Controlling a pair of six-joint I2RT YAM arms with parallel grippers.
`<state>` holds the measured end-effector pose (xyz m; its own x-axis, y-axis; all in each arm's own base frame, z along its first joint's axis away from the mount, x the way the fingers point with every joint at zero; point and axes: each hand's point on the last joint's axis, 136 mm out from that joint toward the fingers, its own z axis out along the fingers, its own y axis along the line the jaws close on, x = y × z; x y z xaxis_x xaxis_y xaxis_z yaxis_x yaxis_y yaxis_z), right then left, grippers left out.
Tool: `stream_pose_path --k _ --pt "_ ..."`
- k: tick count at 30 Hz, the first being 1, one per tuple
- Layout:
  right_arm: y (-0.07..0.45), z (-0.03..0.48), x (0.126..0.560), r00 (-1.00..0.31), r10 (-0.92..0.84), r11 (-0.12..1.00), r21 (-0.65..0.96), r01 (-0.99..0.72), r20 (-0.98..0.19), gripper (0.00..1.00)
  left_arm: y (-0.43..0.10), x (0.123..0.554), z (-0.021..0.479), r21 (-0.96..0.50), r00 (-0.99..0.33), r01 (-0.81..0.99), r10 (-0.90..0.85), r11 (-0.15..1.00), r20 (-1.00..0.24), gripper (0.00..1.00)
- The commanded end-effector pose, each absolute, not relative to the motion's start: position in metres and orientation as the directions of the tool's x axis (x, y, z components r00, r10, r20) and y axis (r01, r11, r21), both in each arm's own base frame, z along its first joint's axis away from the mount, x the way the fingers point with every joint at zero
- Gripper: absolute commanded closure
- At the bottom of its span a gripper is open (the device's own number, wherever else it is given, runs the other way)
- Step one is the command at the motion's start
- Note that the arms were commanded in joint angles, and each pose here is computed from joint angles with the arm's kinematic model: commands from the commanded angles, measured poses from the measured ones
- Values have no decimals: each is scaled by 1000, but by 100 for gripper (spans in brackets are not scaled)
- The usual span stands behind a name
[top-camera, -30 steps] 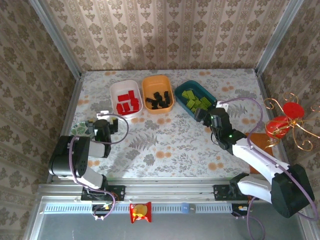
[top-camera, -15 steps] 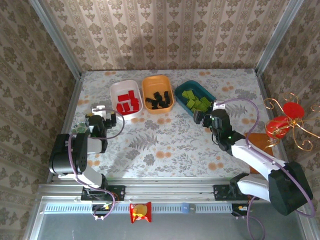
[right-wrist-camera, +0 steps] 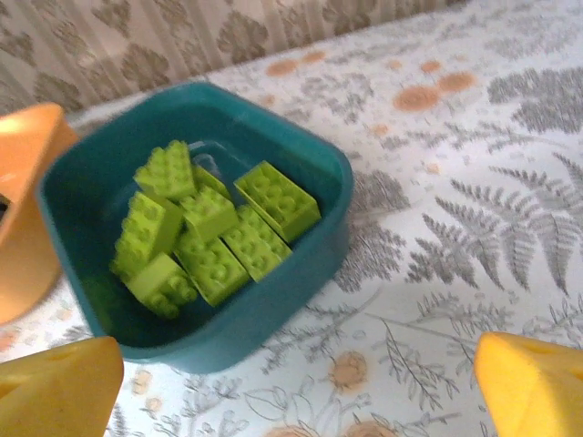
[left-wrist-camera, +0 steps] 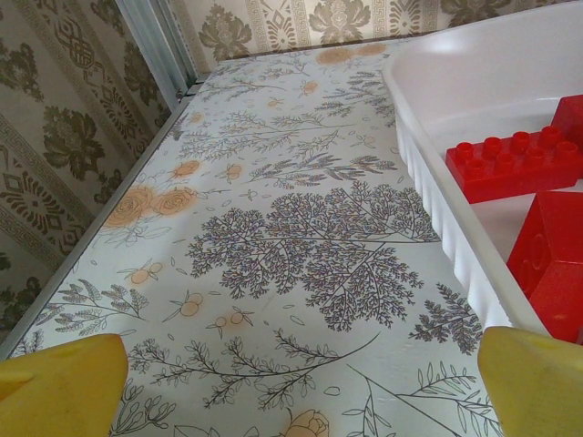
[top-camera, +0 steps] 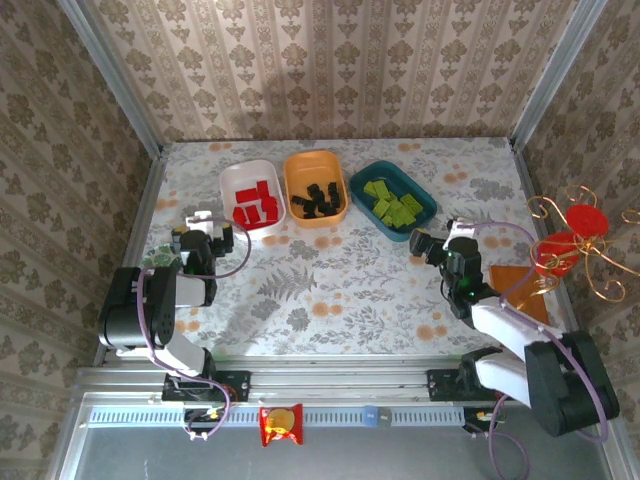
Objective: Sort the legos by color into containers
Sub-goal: Reset both arms
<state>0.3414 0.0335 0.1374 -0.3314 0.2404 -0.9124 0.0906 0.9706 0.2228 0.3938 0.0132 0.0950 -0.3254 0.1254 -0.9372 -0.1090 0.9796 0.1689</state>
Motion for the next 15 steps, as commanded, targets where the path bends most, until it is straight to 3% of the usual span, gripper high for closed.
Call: stream_pose_path --k 1,15 --pt "35 183 344 -276 132 991 128 31 -952 0 15 396 100 154 -307 -128 109 980 -945 0" --pt "-20 174 347 -214 149 977 112 180 -965 0 15 396 100 156 -308 -127 110 980 -945 0"
